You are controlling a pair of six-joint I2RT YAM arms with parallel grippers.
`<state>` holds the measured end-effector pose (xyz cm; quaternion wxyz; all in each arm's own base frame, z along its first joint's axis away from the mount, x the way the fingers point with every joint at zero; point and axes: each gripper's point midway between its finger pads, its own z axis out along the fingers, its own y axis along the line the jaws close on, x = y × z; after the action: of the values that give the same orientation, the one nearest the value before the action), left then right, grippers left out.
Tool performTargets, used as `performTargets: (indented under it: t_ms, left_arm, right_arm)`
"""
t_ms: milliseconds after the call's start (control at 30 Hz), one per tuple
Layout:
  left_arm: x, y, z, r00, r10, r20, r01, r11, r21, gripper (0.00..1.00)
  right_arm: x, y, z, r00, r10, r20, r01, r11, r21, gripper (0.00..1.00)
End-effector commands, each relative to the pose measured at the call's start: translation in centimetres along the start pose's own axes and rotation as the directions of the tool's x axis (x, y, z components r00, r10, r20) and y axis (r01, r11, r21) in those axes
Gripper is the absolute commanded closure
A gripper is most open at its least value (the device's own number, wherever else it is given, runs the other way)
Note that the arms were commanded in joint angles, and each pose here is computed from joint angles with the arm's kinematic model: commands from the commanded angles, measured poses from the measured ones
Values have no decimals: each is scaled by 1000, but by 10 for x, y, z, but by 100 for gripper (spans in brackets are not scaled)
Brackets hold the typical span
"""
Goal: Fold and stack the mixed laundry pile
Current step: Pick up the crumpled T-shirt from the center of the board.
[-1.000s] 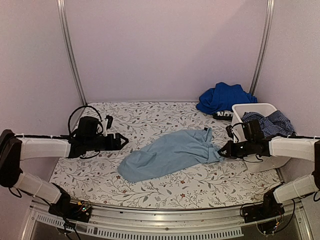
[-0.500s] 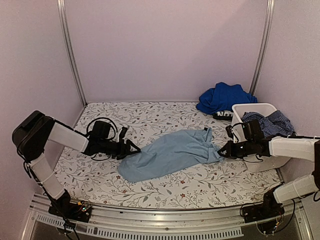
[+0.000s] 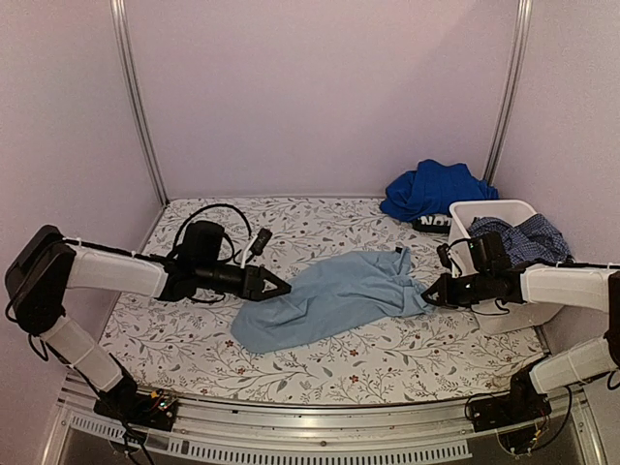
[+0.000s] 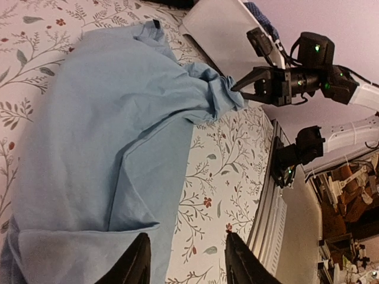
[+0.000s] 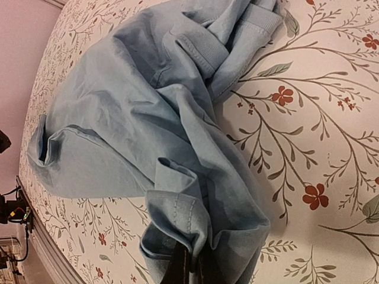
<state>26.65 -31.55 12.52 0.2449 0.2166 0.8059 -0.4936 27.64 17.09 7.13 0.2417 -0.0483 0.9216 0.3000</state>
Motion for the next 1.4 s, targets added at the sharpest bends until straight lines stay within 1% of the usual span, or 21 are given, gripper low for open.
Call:
performTargets:
  t_ms: [0, 33, 67, 133, 233, 333, 467, 533, 567, 633, 700, 833, 933, 1033, 1133, 1233, 1300, 1367]
  left_arm:
    - [38, 0, 3, 992, 45, -115, -55, 995, -84, 55]
    - [35, 2, -1, 995, 40, -93, -50, 993, -110, 52]
    - [29, 6, -6, 998, 32, -61, -40, 989, -139, 47]
    - [11, 30, -21, 999, -25, 26, 31, 969, -246, 37]
    - [-7, 66, -41, 987, -96, 131, 134, 935, -329, 25]
    - [-9, 80, -35, 986, -118, 117, 151, 932, -329, 22]
    - [2, 89, -11, 986, -161, 34, 164, 946, -280, 22]
    - [7, 87, -4, 986, -167, 9, 164, 956, -243, 24]
    - [8, 82, -1, 987, -161, -2, 157, 963, -217, 27]
    - [10, 65, 2, 993, -116, -21, 111, 980, -164, 33]
    - [11, 37, 3, 999, -36, -33, 32, 993, -113, 36]
    - [26, 0, 3, 995, 70, -70, -75, 995, -60, 43]
    - [48, -7, 5, 990, 75, -119, -83, 995, -63, 47]
    - [76, -11, 13, 978, 64, -200, -77, 995, -61, 52]
    - [103, -15, 20, 953, 74, -293, -98, 993, -69, 53]
    - [121, -13, 23, 926, 80, -369, -136, 982, -130, 54]
    - [120, -14, 20, 926, 87, -368, -155, 975, -160, 52]
    - [105, -13, 13, 944, 107, -314, -179, 961, -211, 48]
  right_arm:
    - [-5, 1, -2, 1000, -24, 8, 24, 1000, 10, 100]
    - [-5, 1, -3, 1000, -25, 7, 25, 1000, 9, 100]
    - [-4, 2, -3, 1000, -27, 8, 27, 1000, 7, 100]
    - [-4, 3, -3, 1000, -29, 8, 29, 1000, 3, 100]
    - [-3, 3, -3, 1000, -29, 7, 29, 1000, 1, 100]
    - [-3, 2, -3, 1000, -29, 7, 29, 1000, 3, 100]
    - [-4, 2, -4, 999, -31, 10, 31, 999, 7, 100]
    - [-5, 3, -5, 999, -32, 14, 32, 999, 7, 100]
    - [-5, 3, -5, 999, -32, 14, 32, 999, 8, 100]
    - [-6, 3, -6, 999, -34, 17, 33, 999, 12, 100]
    - [-6, 3, -7, 999, -34, 18, 34, 999, 16, 100]
    - [-5, 2, -6, 999, -36, 15, 35, 999, 18, 100]
    - [-4, 1, -5, 999, -38, 8, 38, 999, 21, 100]
    - [-6, 2, -6, 999, -42, 14, 42, 999, 21, 100]
    - [-7, 1, -6, 999, -43, 13, 43, 999, 24, 100]
    - [-7, 1, -7, 999, -46, 11, 46, 999, 28, 100]
    - [-8, 2, -7, 999, -48, 12, 47, 998, 29, 100]
    - [-9, 2, -8, 999, -50, 12, 49, 998, 27, 100]
